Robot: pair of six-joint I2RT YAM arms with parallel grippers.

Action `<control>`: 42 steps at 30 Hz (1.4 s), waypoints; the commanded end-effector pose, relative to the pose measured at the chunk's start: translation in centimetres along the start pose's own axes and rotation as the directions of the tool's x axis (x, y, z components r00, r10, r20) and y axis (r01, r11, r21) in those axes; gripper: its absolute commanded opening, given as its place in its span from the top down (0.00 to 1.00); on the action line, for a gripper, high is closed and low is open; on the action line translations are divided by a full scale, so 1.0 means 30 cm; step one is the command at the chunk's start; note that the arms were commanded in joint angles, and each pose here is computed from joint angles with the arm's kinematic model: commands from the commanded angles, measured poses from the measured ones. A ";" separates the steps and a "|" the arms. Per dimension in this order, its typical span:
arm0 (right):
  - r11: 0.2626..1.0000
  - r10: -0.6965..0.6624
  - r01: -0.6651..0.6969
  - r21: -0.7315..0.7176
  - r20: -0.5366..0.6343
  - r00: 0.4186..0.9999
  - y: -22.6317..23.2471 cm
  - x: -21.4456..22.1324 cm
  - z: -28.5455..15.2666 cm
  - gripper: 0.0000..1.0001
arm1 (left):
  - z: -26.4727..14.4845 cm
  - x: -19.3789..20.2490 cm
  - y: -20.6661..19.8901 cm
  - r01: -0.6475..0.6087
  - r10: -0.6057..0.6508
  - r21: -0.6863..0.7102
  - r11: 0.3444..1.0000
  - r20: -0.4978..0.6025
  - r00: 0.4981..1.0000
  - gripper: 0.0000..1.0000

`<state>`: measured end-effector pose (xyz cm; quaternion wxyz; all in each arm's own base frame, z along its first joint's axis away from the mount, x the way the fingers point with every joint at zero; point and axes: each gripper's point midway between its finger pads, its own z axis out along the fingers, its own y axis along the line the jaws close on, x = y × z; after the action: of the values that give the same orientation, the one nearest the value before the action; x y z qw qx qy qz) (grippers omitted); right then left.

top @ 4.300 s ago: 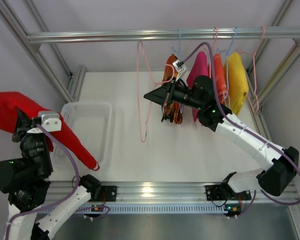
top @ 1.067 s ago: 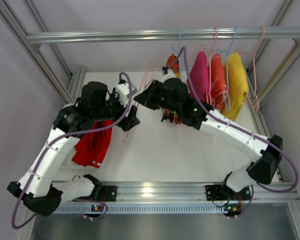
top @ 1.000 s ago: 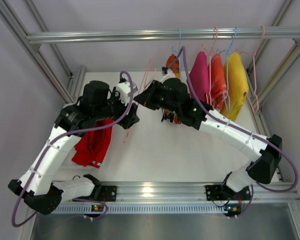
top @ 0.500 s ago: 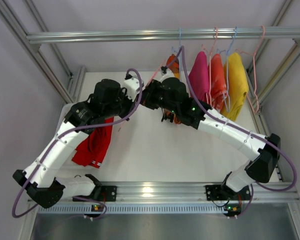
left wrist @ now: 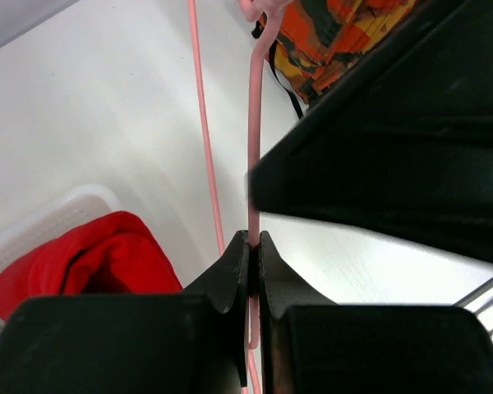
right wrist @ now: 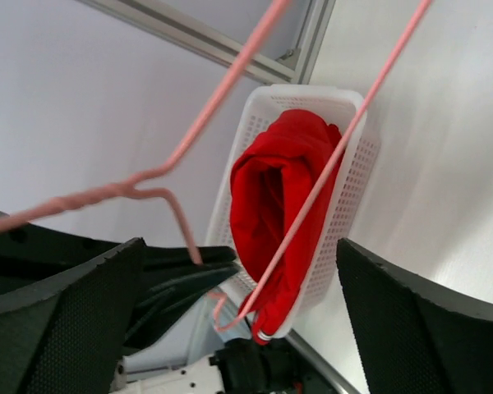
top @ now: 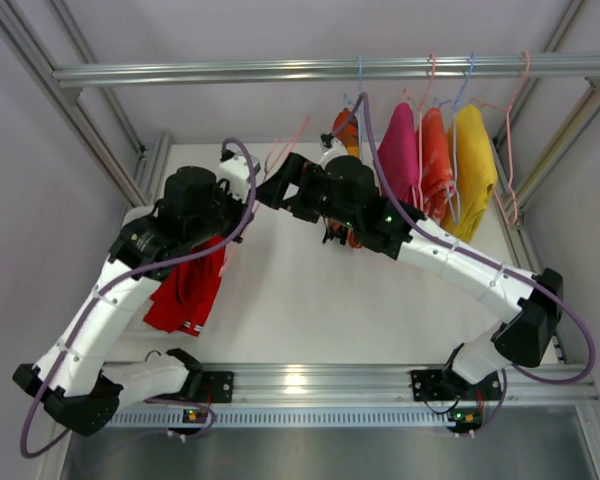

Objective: Remove the trousers from the hanger

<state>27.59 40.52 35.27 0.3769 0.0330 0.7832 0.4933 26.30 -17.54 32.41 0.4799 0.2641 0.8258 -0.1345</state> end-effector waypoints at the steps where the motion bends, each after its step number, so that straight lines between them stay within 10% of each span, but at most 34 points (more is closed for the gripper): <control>1: 0.995 -0.031 0.037 -0.090 0.076 0.997 0.083 -0.079 -0.079 0.01 | -0.074 -0.068 -0.004 0.084 -0.087 0.029 0.996 0.136 0.987 1.00; 9: 0.960 -0.207 0.236 -0.150 0.187 0.960 0.115 -0.142 -0.231 0.00 | -0.054 -0.028 0.015 0.282 -0.290 0.111 0.953 0.070 0.954 1.00; 21: 0.803 -0.546 0.594 -0.043 0.344 0.764 0.101 -0.242 -0.452 0.01 | 0.084 -0.353 0.080 0.343 -0.360 0.114 0.932 0.209 0.909 1.00; 42: 0.804 -0.573 0.590 0.077 0.363 0.734 0.011 -0.332 -0.517 0.01 | 0.350 -0.431 0.206 0.443 -0.419 -0.084 0.893 0.208 0.884 1.00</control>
<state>24.93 26.08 43.90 0.6409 -0.1386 0.6640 0.3593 41.65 -21.65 36.84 0.5028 0.0503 0.8383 -0.2044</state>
